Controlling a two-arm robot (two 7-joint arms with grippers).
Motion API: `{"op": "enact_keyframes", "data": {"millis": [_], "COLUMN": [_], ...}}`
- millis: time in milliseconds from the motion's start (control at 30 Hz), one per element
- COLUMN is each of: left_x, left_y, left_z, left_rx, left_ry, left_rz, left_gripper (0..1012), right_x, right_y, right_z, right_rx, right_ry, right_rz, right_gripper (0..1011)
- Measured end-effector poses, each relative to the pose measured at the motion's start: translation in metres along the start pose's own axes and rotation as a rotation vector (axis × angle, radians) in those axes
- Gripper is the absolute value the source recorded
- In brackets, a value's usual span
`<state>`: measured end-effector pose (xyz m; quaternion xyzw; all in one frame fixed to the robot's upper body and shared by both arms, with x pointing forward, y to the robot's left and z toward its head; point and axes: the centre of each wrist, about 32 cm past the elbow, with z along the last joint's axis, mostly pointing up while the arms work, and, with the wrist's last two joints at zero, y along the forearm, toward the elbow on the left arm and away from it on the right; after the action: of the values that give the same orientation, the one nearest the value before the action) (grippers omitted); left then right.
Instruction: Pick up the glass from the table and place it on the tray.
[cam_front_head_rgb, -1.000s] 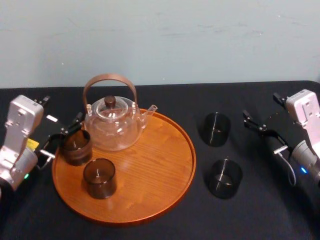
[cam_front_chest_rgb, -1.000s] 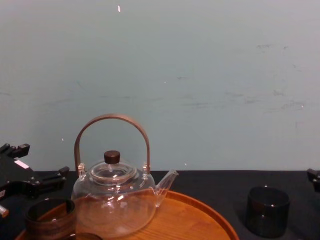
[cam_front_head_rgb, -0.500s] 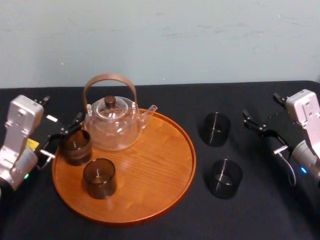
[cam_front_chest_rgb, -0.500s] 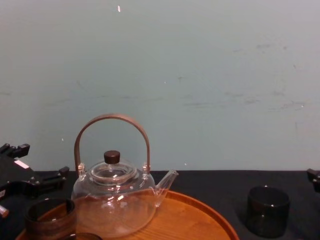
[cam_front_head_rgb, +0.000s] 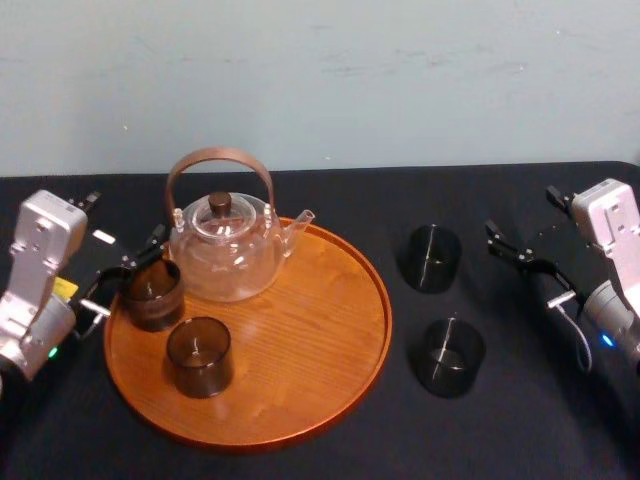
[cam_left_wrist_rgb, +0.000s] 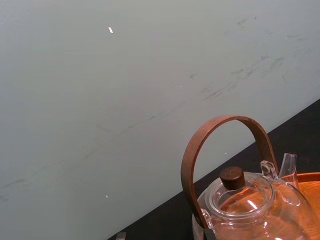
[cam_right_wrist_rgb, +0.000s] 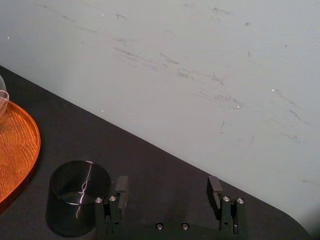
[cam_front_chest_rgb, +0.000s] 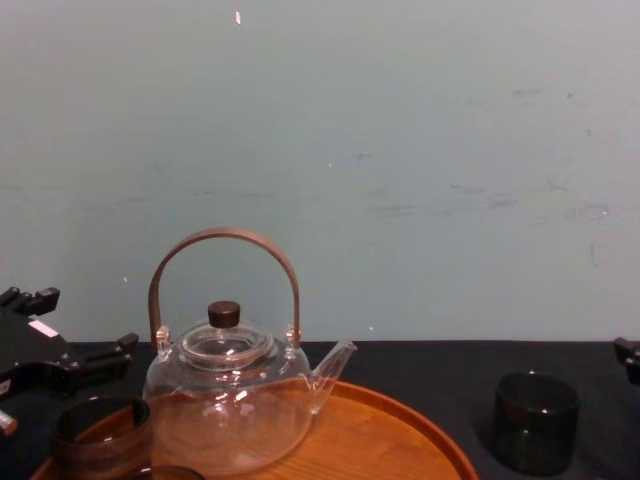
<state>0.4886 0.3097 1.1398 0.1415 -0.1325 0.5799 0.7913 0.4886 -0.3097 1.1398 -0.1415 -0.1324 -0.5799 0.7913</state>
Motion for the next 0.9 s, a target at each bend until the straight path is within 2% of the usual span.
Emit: {"op": "enact_keyframes", "data": {"millis": [667,900], "left_x": [0.0,0.0], "left_y": [0.0,0.0], "left_z": [0.0,0.0], "left_rx": [0.0,0.0], "left_ry": [0.0,0.0], "left_rz": [0.0,0.0], "left_gripper": [1002,1001], "right_x": [0.0001,0.0057], "right_y": [0.0,-0.0084], "right_z": [0.0,0.0021], "right_rx": [0.0,0.0], "right_ry": [0.0,0.02], "right_rz": [0.0,0.027], "right_gripper": [1002,1002]}}
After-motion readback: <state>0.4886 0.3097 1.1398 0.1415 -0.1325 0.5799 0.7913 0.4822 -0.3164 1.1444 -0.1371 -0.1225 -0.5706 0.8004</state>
